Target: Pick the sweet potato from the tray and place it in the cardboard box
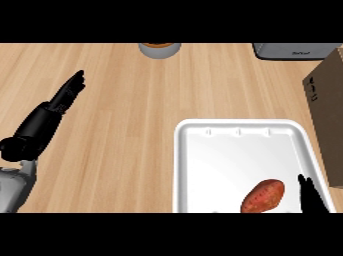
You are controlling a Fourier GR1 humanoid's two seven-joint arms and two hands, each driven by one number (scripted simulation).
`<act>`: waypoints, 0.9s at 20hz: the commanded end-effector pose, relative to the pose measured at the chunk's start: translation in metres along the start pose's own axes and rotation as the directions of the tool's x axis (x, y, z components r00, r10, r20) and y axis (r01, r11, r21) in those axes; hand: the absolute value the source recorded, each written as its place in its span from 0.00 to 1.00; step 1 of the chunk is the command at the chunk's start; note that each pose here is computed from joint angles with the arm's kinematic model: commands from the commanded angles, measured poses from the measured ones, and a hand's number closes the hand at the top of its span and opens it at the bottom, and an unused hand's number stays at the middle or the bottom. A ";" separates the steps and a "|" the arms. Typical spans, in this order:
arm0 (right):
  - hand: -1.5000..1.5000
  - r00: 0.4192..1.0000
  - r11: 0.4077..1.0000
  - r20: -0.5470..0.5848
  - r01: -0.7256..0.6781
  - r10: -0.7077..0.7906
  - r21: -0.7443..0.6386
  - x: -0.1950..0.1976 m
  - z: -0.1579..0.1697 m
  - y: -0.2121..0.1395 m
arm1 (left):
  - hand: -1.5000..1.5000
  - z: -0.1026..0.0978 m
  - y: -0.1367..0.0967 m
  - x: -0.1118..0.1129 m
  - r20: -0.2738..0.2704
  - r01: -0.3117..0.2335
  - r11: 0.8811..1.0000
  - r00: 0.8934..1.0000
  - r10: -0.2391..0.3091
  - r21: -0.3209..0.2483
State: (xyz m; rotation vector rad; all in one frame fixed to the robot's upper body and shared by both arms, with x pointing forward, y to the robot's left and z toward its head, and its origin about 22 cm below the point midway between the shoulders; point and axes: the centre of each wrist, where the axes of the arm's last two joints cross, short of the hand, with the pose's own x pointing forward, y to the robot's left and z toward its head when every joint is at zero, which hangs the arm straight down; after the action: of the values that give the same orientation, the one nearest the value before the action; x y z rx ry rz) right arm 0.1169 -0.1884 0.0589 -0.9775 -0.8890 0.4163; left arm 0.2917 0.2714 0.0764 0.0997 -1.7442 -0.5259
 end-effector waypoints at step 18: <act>0.00 0.999 0.999 -0.035 -0.012 0.014 0.039 -0.021 -0.037 0.018 | 0.50 0.005 -0.011 -0.024 0.016 0.013 1.000 1.000 -0.013 0.002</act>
State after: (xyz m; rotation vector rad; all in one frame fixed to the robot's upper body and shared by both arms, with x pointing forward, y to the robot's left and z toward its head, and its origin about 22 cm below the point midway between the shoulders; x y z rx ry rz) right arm 0.1406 -0.1959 0.0107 -0.9538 -0.8367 0.4167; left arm 0.2903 0.2664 0.0619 0.1057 -1.7508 -0.5290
